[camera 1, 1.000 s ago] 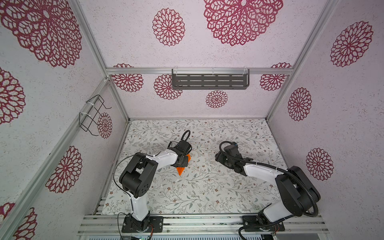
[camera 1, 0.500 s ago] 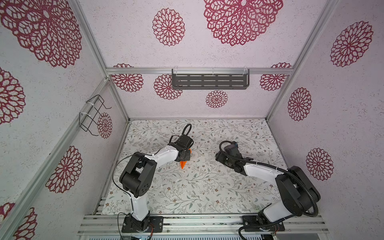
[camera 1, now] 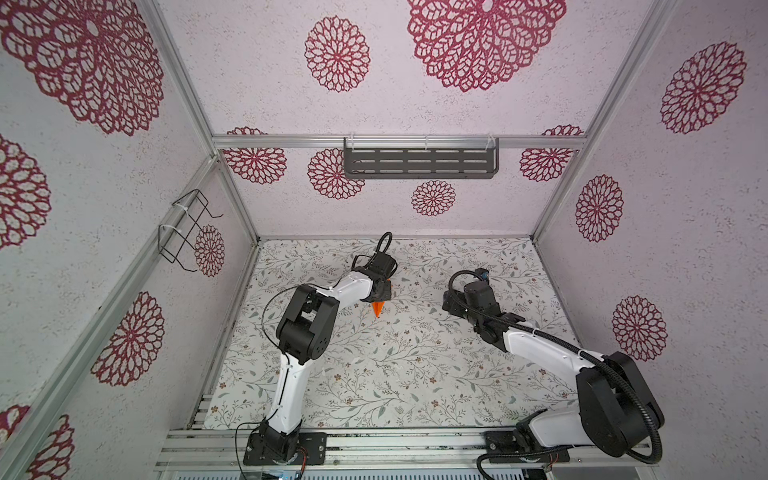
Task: Fold a paper plane with a square sheet of paper (pick it up from the middle)
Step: 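Lift the plane with the left gripper and carry it farther from the robot, then release the orange plane onto the table with the left gripper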
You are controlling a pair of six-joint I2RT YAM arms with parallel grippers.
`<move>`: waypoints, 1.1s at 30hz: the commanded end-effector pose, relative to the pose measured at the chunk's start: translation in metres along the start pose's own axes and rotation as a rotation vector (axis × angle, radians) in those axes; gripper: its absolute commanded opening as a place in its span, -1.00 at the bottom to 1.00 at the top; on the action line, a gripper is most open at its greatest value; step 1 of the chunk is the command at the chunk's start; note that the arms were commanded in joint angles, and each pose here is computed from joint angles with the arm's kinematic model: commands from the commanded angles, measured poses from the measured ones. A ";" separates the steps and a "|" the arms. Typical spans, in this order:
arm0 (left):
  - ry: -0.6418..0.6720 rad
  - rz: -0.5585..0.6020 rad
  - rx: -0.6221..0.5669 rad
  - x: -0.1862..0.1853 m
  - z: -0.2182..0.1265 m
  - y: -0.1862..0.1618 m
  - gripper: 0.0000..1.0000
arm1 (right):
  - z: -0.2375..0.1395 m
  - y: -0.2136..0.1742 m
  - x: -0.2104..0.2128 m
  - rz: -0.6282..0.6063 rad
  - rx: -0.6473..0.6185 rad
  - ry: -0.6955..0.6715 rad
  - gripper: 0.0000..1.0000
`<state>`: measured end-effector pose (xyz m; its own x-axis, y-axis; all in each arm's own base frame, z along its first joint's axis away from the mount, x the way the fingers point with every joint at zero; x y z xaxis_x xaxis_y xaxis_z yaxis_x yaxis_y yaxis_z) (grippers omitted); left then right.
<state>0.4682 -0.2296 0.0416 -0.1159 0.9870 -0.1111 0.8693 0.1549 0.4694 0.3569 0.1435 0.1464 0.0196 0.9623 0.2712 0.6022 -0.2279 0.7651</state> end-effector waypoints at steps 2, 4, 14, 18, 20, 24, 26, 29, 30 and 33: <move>0.027 -0.030 -0.022 0.000 0.006 0.018 -0.84 | -0.002 0.007 -0.006 -0.019 -0.021 -0.009 0.67; 0.032 -0.028 -0.017 0.000 0.012 0.020 -0.81 | 0.000 0.004 -0.008 -0.011 -0.009 -0.010 0.67; 0.044 -0.023 0.022 -0.003 0.027 0.016 -0.65 | 0.006 0.002 -0.015 0.026 0.019 -0.018 0.67; 0.021 -0.035 -0.027 -0.008 0.002 0.034 -0.47 | 0.005 0.012 -0.016 0.023 0.010 -0.038 0.67; 0.000 -0.050 -0.071 -0.011 -0.022 0.048 -0.39 | 0.001 0.022 -0.016 0.012 -0.014 -0.051 0.68; -0.043 -0.075 -0.166 -0.011 -0.078 0.074 -0.13 | -0.012 0.049 -0.019 -0.019 -0.096 -0.079 0.73; -0.056 -0.078 -0.230 -0.006 -0.108 0.084 0.00 | -0.022 0.065 -0.022 -0.043 -0.150 -0.103 0.79; -0.042 -0.108 -0.363 0.019 -0.159 0.097 0.23 | -0.039 0.087 -0.034 -0.101 -0.235 -0.178 0.89; -0.016 -0.118 -0.406 0.032 -0.170 0.098 0.32 | -0.046 0.095 -0.040 -0.127 -0.268 -0.211 0.94; 0.103 -0.155 -0.511 0.081 -0.188 0.094 0.55 | -0.059 0.105 -0.060 -0.165 -0.333 -0.311 0.98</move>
<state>0.4524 -0.1726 0.2396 -0.1682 0.9624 -0.2134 0.5926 0.2717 0.7582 0.3732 0.0821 0.2169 0.1186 0.9880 0.0986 0.4240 -0.1402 0.8947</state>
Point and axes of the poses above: each gripper's point midway between its finger pads, its own z axis out along the fingers, its own x axis along the line the jaws close on, y = z × x, the point moved 2 cm from there along -z, back along the fingers, and after that the axes turned 7 degrees about -z, right-handed, at the moved point
